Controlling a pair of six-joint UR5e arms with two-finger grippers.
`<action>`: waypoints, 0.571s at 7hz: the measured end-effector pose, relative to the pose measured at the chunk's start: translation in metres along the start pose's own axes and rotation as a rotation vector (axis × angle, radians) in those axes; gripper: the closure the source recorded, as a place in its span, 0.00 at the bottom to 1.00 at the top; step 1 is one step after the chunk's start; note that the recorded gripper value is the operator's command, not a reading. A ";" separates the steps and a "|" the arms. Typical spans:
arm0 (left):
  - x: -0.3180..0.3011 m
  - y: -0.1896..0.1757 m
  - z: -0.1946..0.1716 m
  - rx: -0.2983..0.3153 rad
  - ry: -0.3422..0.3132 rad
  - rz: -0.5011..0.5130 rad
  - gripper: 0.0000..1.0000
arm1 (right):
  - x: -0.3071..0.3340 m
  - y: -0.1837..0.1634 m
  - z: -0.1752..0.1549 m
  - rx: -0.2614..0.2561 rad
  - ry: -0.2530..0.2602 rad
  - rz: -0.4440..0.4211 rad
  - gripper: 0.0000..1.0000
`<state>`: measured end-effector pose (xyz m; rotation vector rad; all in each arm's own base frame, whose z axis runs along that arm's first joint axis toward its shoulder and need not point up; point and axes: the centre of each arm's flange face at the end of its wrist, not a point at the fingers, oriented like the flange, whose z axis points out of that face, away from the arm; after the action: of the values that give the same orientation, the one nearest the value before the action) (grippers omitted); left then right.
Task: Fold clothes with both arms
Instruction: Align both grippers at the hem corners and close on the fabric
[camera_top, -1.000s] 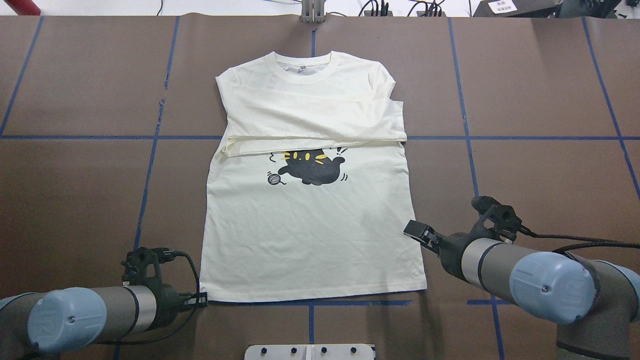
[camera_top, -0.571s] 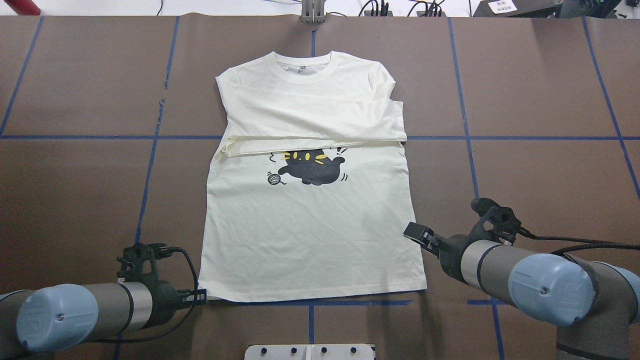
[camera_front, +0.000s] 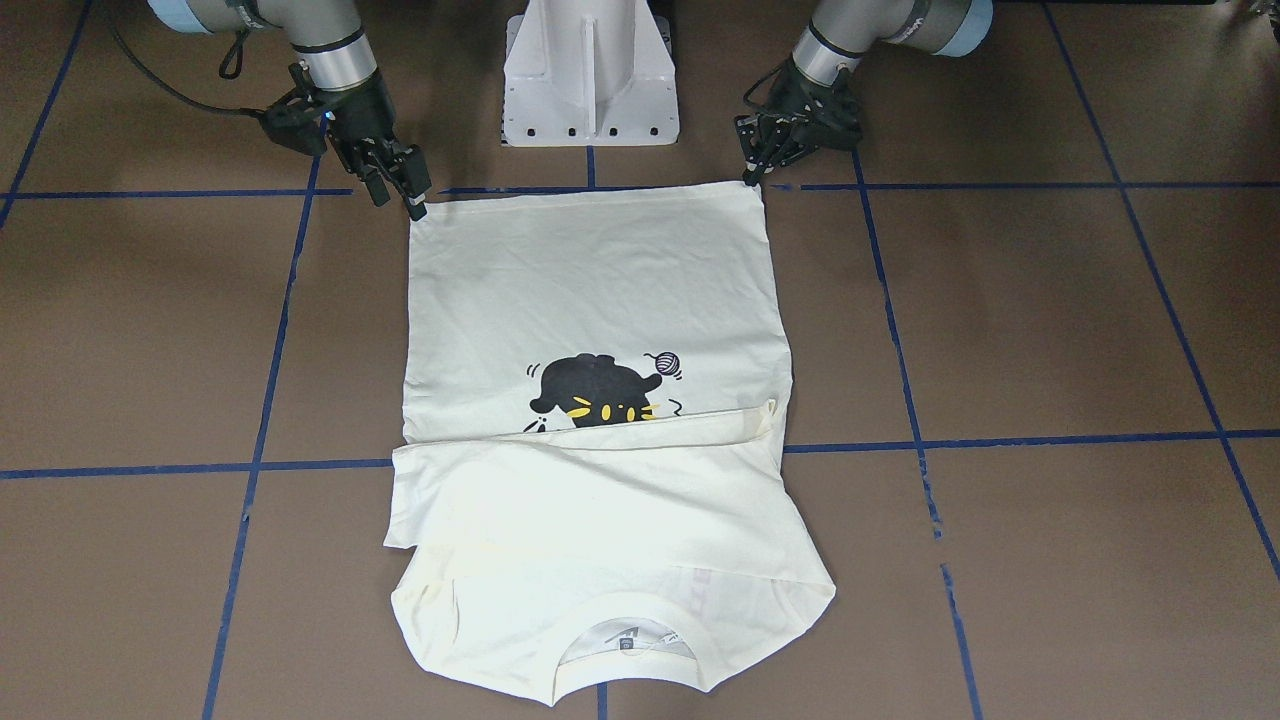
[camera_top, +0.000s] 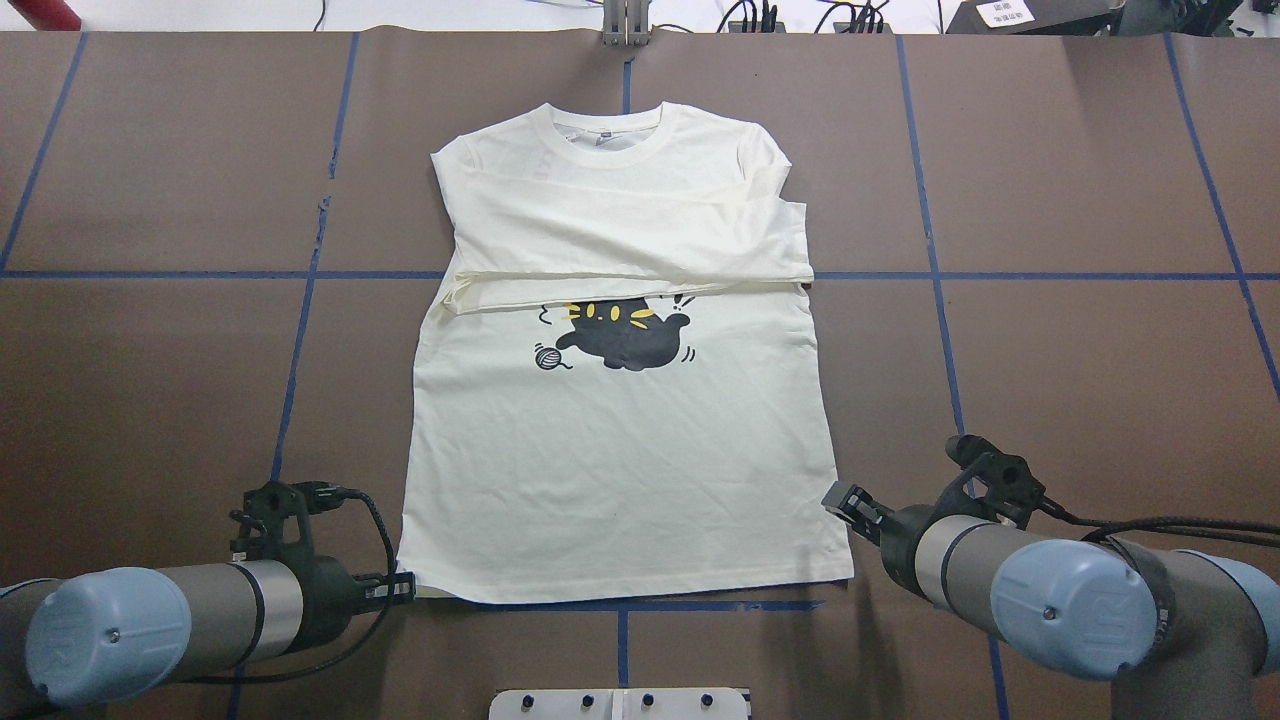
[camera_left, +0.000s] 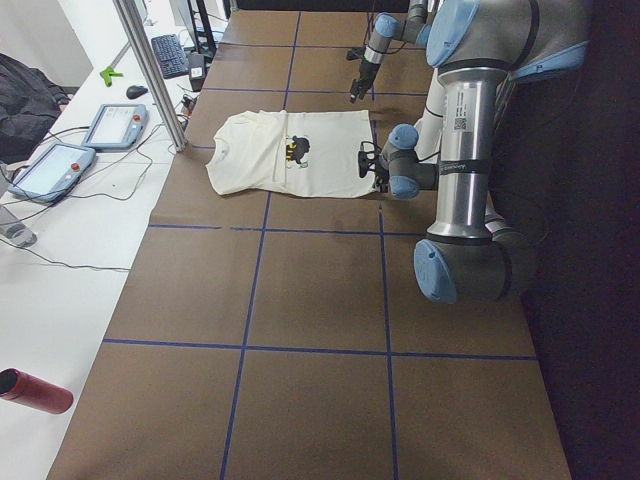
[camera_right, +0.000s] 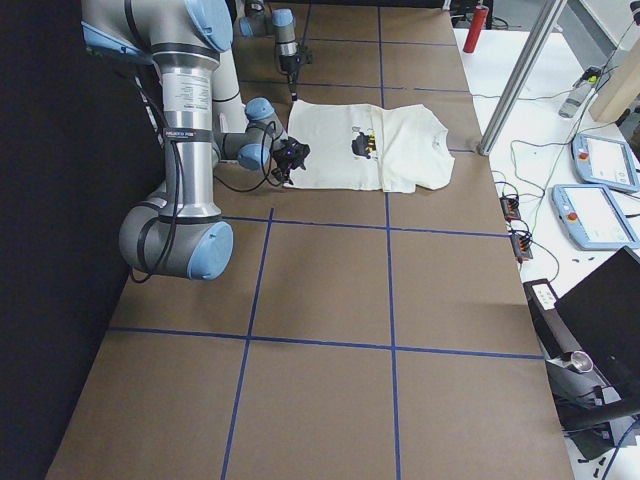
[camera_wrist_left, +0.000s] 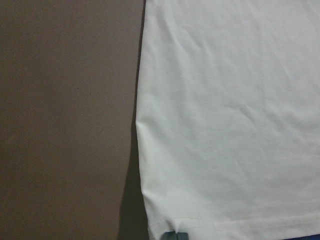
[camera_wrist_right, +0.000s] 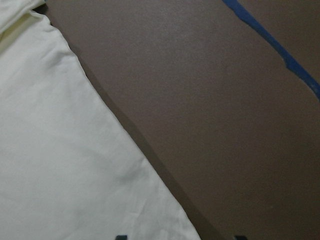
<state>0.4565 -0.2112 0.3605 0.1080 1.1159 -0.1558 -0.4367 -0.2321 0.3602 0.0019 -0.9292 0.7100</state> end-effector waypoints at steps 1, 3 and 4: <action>0.000 -0.001 0.000 0.012 0.000 -0.001 1.00 | 0.007 0.006 0.004 -0.001 0.022 -0.011 0.27; 0.001 -0.003 -0.001 0.030 0.003 -0.002 1.00 | 0.018 0.019 0.011 0.003 0.042 -0.036 0.36; 0.001 -0.003 -0.002 0.033 0.005 -0.003 1.00 | 0.020 0.024 0.014 0.011 0.040 -0.045 0.48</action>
<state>0.4548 -0.2143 0.3587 0.1368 1.1187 -0.1765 -0.4522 -0.2062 0.3766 0.0183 -0.8841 0.6714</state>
